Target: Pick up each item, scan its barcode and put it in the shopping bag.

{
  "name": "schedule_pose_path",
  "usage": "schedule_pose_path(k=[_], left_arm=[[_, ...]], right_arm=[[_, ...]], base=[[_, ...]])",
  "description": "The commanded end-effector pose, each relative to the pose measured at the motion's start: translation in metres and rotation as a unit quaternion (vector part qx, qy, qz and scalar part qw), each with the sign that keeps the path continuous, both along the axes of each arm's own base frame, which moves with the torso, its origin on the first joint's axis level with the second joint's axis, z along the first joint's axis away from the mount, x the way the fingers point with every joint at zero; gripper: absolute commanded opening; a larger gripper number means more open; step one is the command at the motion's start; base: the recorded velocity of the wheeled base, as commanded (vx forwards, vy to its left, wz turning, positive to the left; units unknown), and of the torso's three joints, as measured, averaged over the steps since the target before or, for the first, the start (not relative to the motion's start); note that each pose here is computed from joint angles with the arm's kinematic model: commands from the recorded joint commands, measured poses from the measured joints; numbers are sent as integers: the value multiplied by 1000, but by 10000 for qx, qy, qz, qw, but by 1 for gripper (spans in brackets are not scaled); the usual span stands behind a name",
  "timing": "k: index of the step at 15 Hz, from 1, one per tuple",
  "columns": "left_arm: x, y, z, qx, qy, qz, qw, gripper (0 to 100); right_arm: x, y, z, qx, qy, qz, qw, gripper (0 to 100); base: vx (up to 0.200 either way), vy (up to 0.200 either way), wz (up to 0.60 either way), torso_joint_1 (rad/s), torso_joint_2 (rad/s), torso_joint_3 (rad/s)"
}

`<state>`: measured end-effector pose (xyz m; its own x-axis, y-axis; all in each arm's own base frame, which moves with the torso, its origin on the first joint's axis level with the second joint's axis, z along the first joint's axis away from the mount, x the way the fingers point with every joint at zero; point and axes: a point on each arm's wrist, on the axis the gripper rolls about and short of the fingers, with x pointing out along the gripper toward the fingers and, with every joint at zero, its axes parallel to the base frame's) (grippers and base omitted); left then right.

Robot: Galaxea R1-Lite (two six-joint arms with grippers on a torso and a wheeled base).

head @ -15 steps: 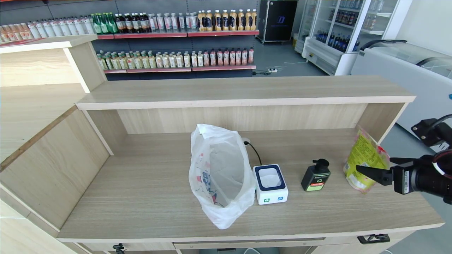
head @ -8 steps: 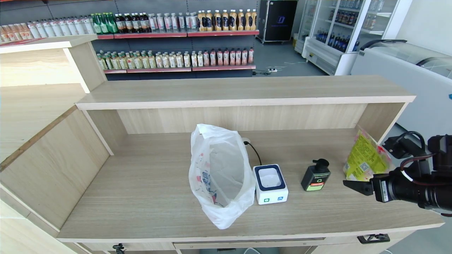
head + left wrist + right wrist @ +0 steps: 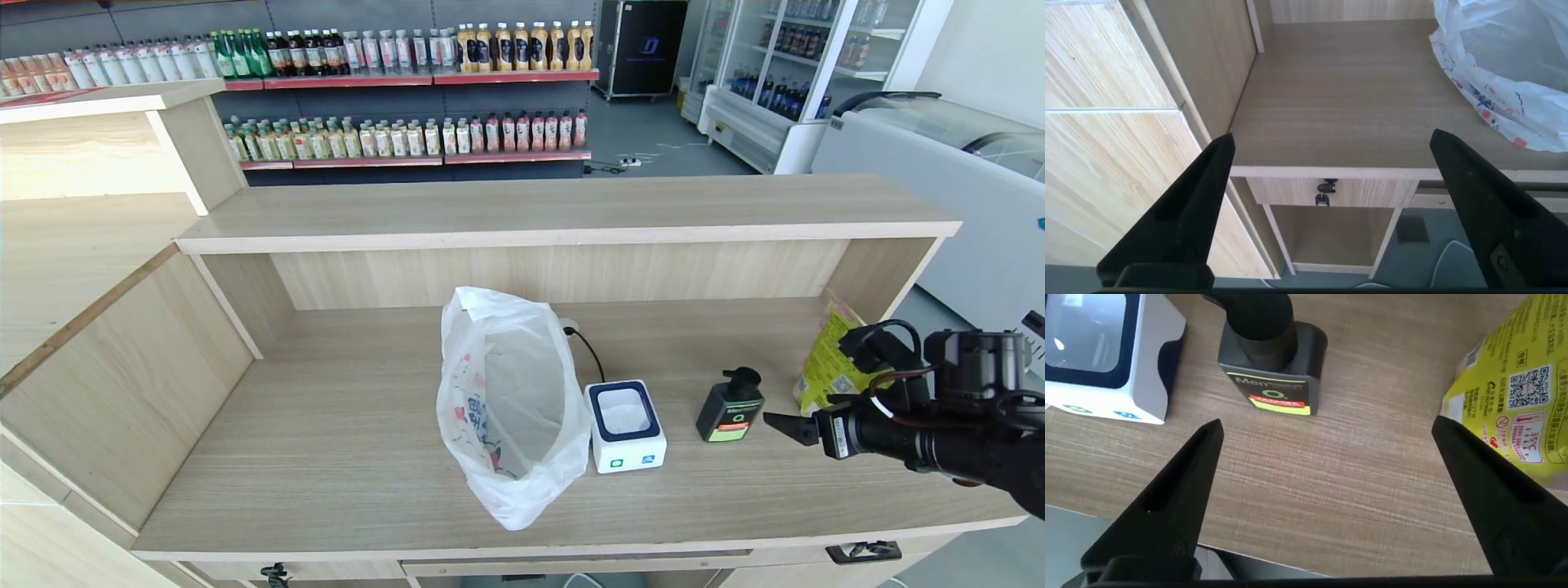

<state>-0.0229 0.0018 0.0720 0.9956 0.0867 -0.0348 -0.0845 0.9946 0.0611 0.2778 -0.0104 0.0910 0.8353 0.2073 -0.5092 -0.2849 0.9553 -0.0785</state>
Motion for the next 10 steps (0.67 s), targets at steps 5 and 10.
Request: schedule_pose_path(k=[5, 10], left_arm=[[0, 0, 0, 0, 2, 3, 10000, 100], [0, 0, 0, 0, 2, 3, 10000, 100]], right_arm=[[21, 7, -26, 249, 160, 514, 9982, 100], [49, 13, -49, 171, -115, 960, 9952, 100]], base=[[0, 0, 0, 0, 0, 0], [0, 0, 0, 0, 0, 0]])
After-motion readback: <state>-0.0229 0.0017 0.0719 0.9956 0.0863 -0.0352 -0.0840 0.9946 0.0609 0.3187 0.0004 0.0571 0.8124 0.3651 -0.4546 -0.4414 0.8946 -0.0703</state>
